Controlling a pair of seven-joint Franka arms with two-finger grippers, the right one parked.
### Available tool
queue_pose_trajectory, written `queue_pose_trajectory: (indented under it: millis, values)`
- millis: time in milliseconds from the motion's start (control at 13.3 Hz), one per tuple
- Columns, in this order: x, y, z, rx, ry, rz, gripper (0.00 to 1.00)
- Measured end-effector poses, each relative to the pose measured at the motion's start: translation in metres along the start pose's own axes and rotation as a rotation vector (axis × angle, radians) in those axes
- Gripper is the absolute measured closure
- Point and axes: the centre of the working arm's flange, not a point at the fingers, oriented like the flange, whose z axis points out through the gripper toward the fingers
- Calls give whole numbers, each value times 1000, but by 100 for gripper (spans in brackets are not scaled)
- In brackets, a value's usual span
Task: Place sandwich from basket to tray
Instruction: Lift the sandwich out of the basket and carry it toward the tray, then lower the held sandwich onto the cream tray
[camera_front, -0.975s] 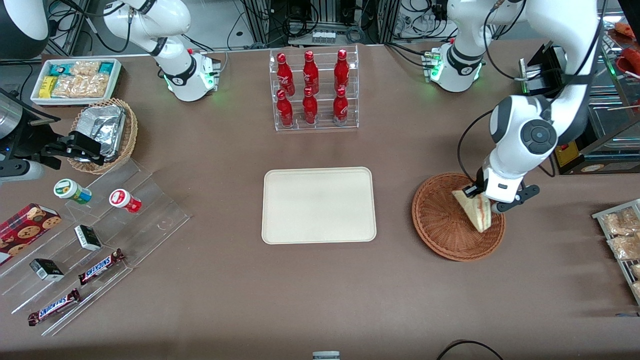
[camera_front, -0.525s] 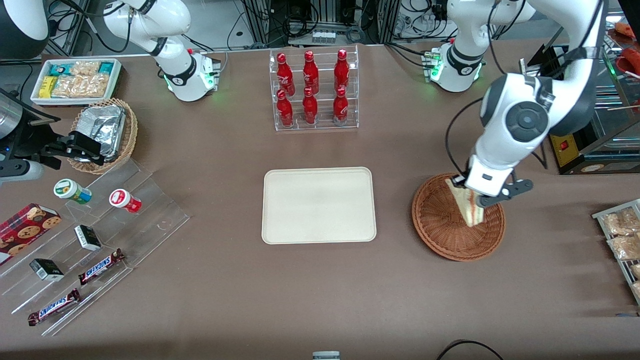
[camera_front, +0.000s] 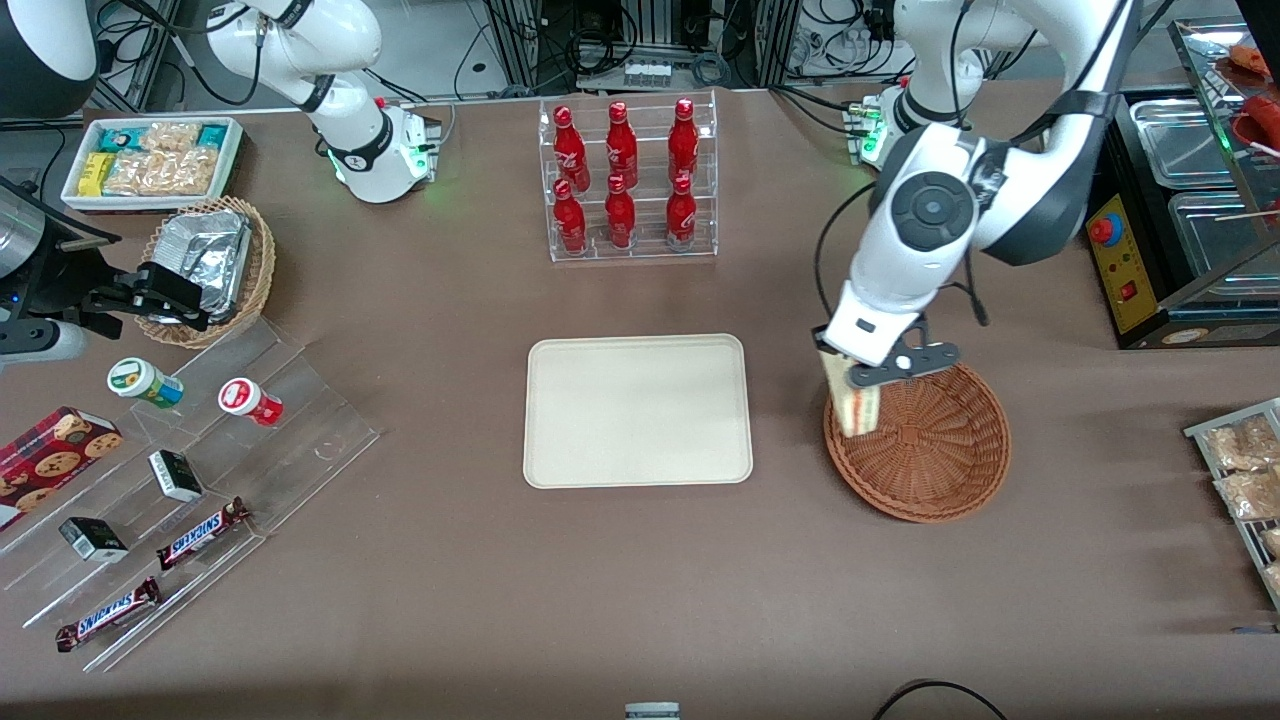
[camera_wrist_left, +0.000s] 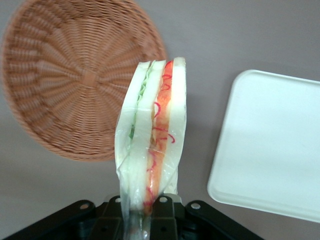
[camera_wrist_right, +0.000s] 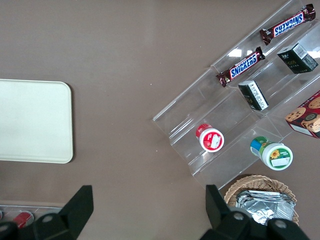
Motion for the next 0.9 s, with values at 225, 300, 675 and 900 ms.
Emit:
queue_pose_trajectory:
  millis: [225, 300, 675, 900]
  values:
    - [-19, 41, 16, -37, -5, 24, 85]
    - [-25, 55, 22, -49, -11, 34, 85]
    - [-43, 107, 39, -67, 2, 138, 85]
    - [-44, 124, 57, -31, 23, 173, 85]
